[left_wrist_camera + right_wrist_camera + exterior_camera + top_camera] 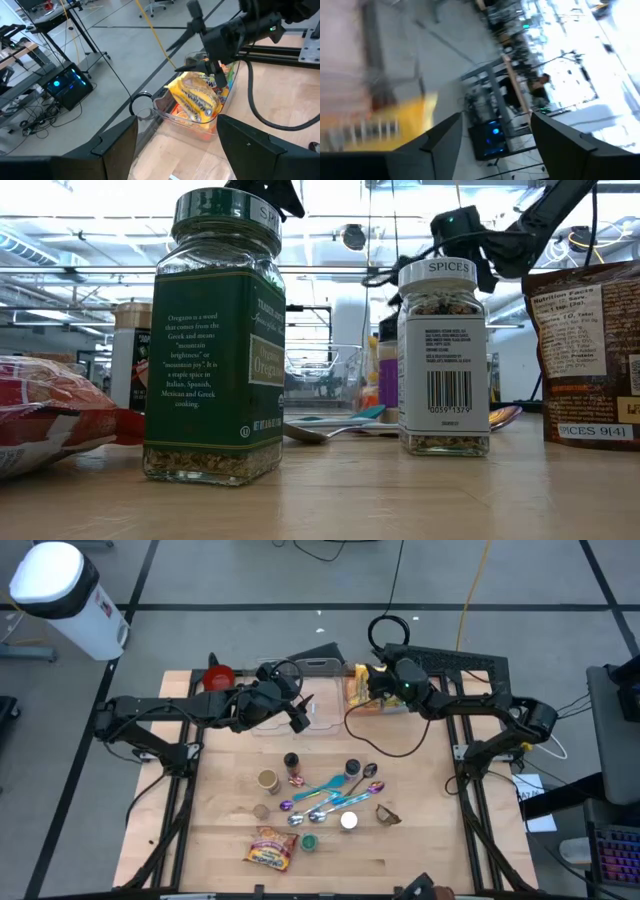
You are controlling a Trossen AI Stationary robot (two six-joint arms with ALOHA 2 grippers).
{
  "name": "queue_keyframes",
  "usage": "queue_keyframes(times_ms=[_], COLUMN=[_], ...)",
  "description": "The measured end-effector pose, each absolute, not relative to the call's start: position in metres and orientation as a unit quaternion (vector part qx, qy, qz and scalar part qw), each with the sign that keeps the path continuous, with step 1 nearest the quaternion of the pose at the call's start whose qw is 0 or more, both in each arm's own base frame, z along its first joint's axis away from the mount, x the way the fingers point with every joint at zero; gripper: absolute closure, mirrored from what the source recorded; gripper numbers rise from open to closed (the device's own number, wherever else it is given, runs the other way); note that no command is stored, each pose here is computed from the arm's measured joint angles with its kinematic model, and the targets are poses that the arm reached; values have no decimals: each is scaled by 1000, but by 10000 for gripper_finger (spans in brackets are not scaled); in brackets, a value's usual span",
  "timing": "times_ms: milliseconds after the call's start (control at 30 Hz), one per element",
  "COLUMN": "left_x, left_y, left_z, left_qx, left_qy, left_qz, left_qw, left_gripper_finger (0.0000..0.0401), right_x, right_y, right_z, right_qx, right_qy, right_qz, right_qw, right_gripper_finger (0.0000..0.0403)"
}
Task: Pick & Place Food Item
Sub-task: Put the yellow noodle pack into the right transparent bin
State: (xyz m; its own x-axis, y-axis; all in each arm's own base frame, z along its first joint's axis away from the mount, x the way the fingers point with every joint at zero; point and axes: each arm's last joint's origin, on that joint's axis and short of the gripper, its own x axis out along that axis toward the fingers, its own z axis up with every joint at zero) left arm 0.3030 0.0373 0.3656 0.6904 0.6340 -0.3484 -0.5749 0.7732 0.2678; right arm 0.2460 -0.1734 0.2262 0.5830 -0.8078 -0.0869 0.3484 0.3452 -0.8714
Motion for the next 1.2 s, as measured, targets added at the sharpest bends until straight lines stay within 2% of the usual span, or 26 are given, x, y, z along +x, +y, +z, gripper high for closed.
queue_keyframes(times_ms=[200, 400, 567, 733, 800, 900, 1100, 1200], left_x=[303, 303, 303, 303, 303, 303, 303, 303], left_y=[37, 37, 37, 37, 37, 37, 37, 37], left_z=[366, 366, 366, 366, 366, 365, 366, 366], left_qx=[69, 69, 69, 69, 69, 69, 69, 69], left_qy=[215, 215, 215, 215, 215, 215, 215, 215], left_qz=[330, 330, 330, 330, 330, 330, 330, 330], left_qw=[917, 917, 917, 917, 917, 917, 917, 917], left_gripper_finger=[121, 121, 121, 121, 121, 121, 121, 121], right_x=[254, 257, 248, 234, 231, 231, 243, 248], right_y=[-156, -156, -177, -200, -203, -201, -201, -203], right_z=[236, 244, 267, 279, 277, 267, 243, 229], right_qx=[-375, -244, -84, -45, -21, 2, 49, 63], right_qy=[245, 340, 385, 358, 348, 350, 367, 384], right_qz=[-407, -330, -235, -273, -284, -286, -284, -282], right_qw=[796, 846, 889, 892, 893, 892, 885, 877], right_gripper_finger=[157, 188, 258, 373, 394, 368, 257, 217])
